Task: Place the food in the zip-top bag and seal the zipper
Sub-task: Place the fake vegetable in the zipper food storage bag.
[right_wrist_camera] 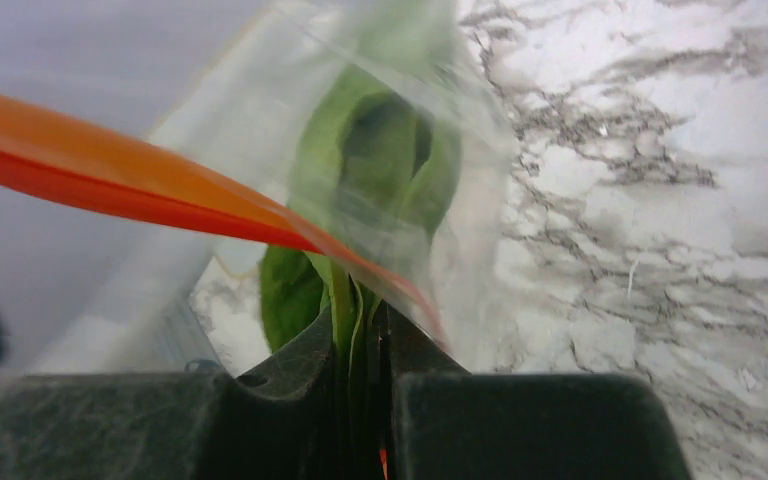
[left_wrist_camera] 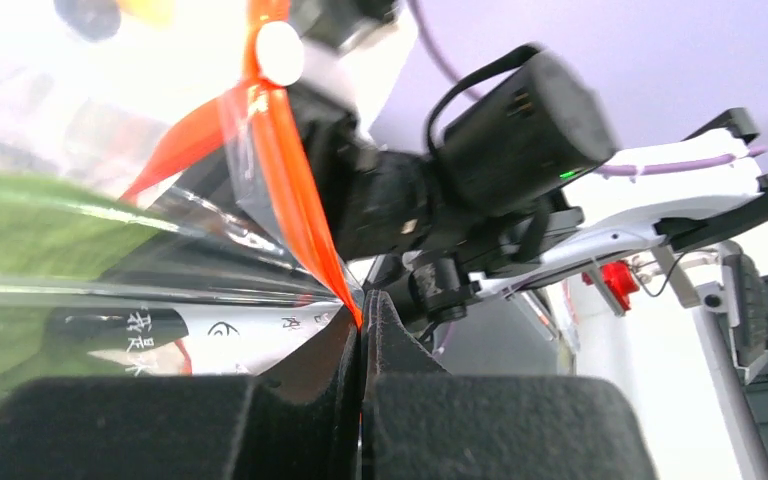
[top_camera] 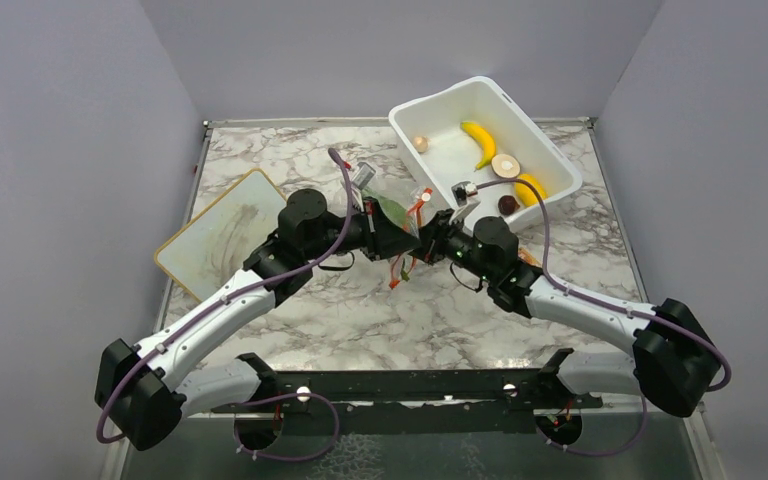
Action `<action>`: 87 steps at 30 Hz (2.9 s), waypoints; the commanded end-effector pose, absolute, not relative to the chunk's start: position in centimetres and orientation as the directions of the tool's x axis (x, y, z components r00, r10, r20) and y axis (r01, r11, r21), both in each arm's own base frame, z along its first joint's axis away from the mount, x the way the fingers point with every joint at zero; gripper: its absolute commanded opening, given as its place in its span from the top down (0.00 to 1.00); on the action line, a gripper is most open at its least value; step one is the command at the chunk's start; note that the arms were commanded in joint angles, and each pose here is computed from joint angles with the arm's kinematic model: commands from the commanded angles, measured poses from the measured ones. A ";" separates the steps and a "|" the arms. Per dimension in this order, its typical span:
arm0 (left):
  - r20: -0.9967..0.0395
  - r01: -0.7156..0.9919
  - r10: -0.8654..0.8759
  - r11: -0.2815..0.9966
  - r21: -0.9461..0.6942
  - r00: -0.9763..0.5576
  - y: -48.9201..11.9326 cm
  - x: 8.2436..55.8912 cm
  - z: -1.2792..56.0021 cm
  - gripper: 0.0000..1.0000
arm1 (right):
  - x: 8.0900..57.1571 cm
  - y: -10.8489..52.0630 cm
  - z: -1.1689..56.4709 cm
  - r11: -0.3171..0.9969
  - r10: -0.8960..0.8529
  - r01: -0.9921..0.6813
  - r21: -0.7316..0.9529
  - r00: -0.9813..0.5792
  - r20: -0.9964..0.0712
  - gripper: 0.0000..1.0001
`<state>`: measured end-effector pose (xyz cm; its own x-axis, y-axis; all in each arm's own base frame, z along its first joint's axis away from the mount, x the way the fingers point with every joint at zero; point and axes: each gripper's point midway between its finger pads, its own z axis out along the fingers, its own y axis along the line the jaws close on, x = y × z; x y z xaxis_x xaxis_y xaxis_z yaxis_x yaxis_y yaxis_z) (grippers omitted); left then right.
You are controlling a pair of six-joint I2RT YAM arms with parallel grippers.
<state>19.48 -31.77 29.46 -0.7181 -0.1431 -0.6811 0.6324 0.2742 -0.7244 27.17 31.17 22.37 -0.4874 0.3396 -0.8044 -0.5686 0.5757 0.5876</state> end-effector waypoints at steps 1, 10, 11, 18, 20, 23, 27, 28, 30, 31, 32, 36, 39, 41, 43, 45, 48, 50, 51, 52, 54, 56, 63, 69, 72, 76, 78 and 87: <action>-0.673 0.651 -0.215 0.170 -0.740 -0.708 -31.8 18.4 33.1 1.00 | 27.8 31.1 21.1 0.577 0.415 -0.481 0.660 -0.524 -0.744 0.99; -0.624 0.582 -0.202 0.231 -0.780 -0.755 -31.9 19.2 29.1 1.00 | 27.5 30.8 23.5 0.508 0.513 -0.451 0.734 -0.526 -0.678 0.99; -0.620 0.578 -0.202 0.234 -0.782 -0.758 -31.9 19.2 28.8 1.00 | 27.6 30.6 24.4 0.494 0.532 -0.461 0.737 -0.510 -0.676 0.99; -0.593 0.537 -0.215 0.268 -0.800 -0.776 -31.7 19.5 27.3 1.00 | 26.6 29.0 29.4 0.446 0.608 -0.586 0.676 -0.356 -0.710 0.99; -0.576 0.506 -0.227 0.301 -0.809 -0.786 -31.5 20.1 27.0 1.00 | 26.3 28.5 29.4 0.454 0.609 -0.608 0.651 -0.322 -0.725 0.99; -0.544 0.478 -0.260 0.278 -0.834 -0.798 -31.6 20.3 27.8 1.00 | 25.8 28.5 28.9 0.457 0.592 -0.638 0.619 -0.302 -0.747 0.99; -0.465 0.423 -0.300 0.199 -0.884 -0.833 -31.9 20.0 29.2 1.00 | 26.0 29.2 27.0 0.475 0.562 -0.627 0.617 -0.324 -0.761 0.99; -0.446 0.413 -0.305 0.169 -0.895 -0.842 -32.0 19.8 29.7 1.00 | 26.2 29.5 26.5 0.481 0.554 -0.621 0.619 -0.331 -0.763 0.99; -0.437 0.414 -0.312 0.139 -0.899 -0.844 -32.1 19.7 30.7 1.00 | 26.8 30.3 25.0 0.506 0.524 -0.586 0.633 -0.374 -0.765 0.99; -0.438 0.417 -0.319 0.135 -0.899 -0.840 -32.0 19.7 31.0 1.00 | 27.4 30.9 24.4 0.519 0.511 -0.550 0.654 -0.413 -0.753 0.99; -0.442 0.422 -0.325 0.134 -0.897 -0.836 -32.0 19.7 31.3 1.00 | 27.6 31.2 23.5 0.533 0.495 -0.527 0.662 -0.441 -0.749 0.99; -0.445 0.425 -0.340 0.137 -0.895 -0.828 -31.8 19.8 31.4 1.00 | 27.5 32.1 21.7 0.540 0.482 -0.480 0.692 -0.498 -0.721 0.91; -0.433 0.408 -0.338 0.146 -0.901 -0.836 -31.8 19.9 30.7 1.00 | 27.4 31.9 20.6 0.586 0.451 -0.429 0.688 -0.533 -0.716 0.81; -0.426 0.398 -0.337 0.151 -0.905 -0.840 -31.9 20.1 30.4 1.00 | 26.9 31.6 20.2 0.607 0.423 -0.417 0.676 -0.550 -0.719 0.69; -0.427 0.399 -0.338 0.153 -0.904 -0.839 -32.0 20.3 30.4 1.00 | 26.4 31.5 20.2 0.625 0.379 -0.425 0.655 -0.568 -0.730 0.63; -0.431 0.403 -0.344 0.154 -0.902 -0.834 -32.0 20.5 30.7 1.00 | 25.8 31.3 21.0 0.638 0.333 -0.445 0.629 -0.577 -0.746 0.57; -0.439 0.407 -0.351 0.163 -0.899 -0.827 -31.9 20.8 30.6 1.00 | 24.7 30.2 22.5 0.654 0.283 -0.469 0.593 -0.576 -0.767 0.53; -0.433 0.398 -0.359 0.169 -0.901 -0.827 -31.6 21.1 30.3 1.00 | 24.0 29.0 23.8 0.675 0.251 -0.484 0.557 -0.559 -0.790 0.52; -0.429 0.393 -0.362 0.172 -0.903 -0.828 -31.4 21.2 30.2 1.00 | 23.8 28.2 24.3 0.700 0.241 -0.469 0.539 -0.555 -0.796 0.52; -0.426 0.388 -0.366 0.176 -0.905 -0.828 -31.2 21.3 30.0 1.00 | 23.7 27.2 24.4 0.730 0.230 -0.445 0.519 -0.555 -0.799 0.52; -0.428 0.390 -0.369 0.177 -0.904 -0.825 -30.8 21.5 30.1 1.00 | 23.2 25.8 25.2 0.762 0.188 -0.447 0.468 -0.539 -0.821 0.53; -0.439 0.399 -0.371 0.185 -0.898 -0.818 -30.5 21.6 30.4 1.00 | 22.4 25.0 26.1 0.767 0.149 -0.469 0.437 -0.533 -0.833 0.55; -0.437 0.395 -0.376 0.187 -0.899 -0.817 -30.3 22.1 30.9 1.00 | 20.6 23.4 26.7 0.776 0.108 -0.464 0.427 -0.569 -0.815 0.65; -0.426 0.385 -0.371 0.182 -0.905 -0.825 -30.4 22.1 30.8 1.00 | 20.4 23.5 24.9 0.792 0.072 -0.443 0.420 -0.615 -0.785 0.67; -0.432 0.389 -0.373 0.188 -0.902 -0.821 -30.4 22.2 30.7 1.00 | 20.5 23.1 24.5 0.801 0.157 -0.362 0.476 -0.640 -0.752 0.66; -0.444 0.370 -0.376 0.254 -0.894 -0.814 -30.2 23.0 28.8 1.00 | 20.4 22.6 23.0 0.775 0.282 -0.286 0.563 -0.641 -0.714 0.65; -0.443 0.360 -0.373 0.274 -0.892 -0.815 -30.1 23.1 28.0 1.00 | 20.2 22.7 22.2 0.767 0.299 -0.265 0.584 -0.658 -0.691 0.64; -0.437 0.338 -0.384 0.299 -0.892 -0.814 -30.0 23.6 26.7 1.00 | 17.3 26.8 19.2 0.593 0.291 -0.279 0.755 -0.801 -0.524 0.72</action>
<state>22.80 -30.31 27.06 -0.8370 -0.3587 -0.4132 0.3276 0.2762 -0.9035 18.52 23.79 18.11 -0.7452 0.2459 -0.6199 -0.2685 0.7402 0.6165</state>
